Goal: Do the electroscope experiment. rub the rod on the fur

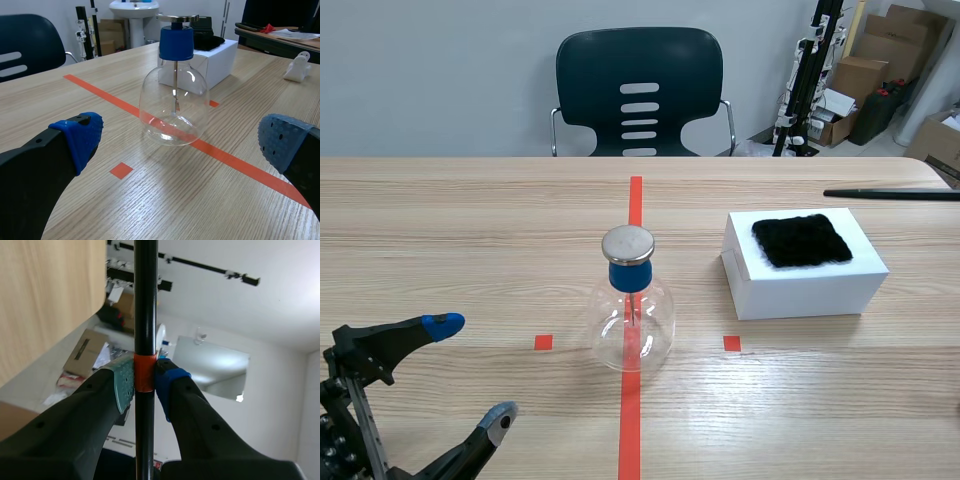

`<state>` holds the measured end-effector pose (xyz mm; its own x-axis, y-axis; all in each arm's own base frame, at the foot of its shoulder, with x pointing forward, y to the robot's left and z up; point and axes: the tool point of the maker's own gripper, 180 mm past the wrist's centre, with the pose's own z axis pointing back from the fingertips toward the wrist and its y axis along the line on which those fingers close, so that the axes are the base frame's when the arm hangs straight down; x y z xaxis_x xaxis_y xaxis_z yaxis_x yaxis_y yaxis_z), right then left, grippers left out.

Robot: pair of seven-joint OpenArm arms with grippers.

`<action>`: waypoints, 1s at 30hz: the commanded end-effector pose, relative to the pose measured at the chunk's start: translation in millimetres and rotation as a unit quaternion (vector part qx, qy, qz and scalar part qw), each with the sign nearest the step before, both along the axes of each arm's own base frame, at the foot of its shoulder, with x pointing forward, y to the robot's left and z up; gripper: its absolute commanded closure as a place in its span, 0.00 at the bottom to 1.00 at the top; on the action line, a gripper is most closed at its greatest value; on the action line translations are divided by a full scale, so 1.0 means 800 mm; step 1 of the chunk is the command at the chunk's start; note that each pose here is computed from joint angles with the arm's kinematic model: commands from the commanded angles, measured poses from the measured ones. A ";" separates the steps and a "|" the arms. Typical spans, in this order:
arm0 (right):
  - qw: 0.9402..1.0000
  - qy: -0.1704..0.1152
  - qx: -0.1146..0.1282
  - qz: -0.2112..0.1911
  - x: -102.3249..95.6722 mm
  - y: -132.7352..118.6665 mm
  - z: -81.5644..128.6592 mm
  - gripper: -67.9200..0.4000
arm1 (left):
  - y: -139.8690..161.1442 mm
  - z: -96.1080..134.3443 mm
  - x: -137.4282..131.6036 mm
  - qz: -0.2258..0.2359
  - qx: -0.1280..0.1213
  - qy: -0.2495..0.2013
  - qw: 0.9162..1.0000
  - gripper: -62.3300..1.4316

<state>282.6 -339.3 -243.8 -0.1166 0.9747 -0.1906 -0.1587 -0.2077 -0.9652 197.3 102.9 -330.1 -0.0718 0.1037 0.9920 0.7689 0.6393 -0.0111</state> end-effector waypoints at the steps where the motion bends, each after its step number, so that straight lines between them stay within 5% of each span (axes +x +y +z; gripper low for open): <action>1: 0.999 -0.038 -0.001 0.006 0.004 0.006 0.034 0.99 | -0.001 0.012 0.005 0.000 -0.011 -0.014 1.000 0.00; 7: 0.996 -0.083 0.019 0.023 -0.021 0.043 0.074 0.99 | -0.001 0.012 0.005 0.000 -0.011 -0.014 1.000 0.00; 14: 0.991 -0.104 0.054 0.061 -0.069 0.099 0.091 0.99 | -0.001 0.012 0.005 0.000 -0.011 -0.014 1.000 0.00; 20: 0.991 -0.076 0.085 0.075 -0.114 0.127 0.074 0.99 | -0.001 0.012 0.005 0.000 -0.011 -0.015 1.000 0.00; 30: 0.993 -0.022 0.112 0.022 -0.162 0.127 0.036 0.99 | -0.001 0.012 0.005 0.000 -0.011 -0.014 1.000 0.00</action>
<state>152.4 -235.9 -219.2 -0.1515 0.9874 0.0456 -0.1238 0.0269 -0.9919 197.3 102.9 -330.1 -0.0718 0.1037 0.9920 0.7689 0.6393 -0.0111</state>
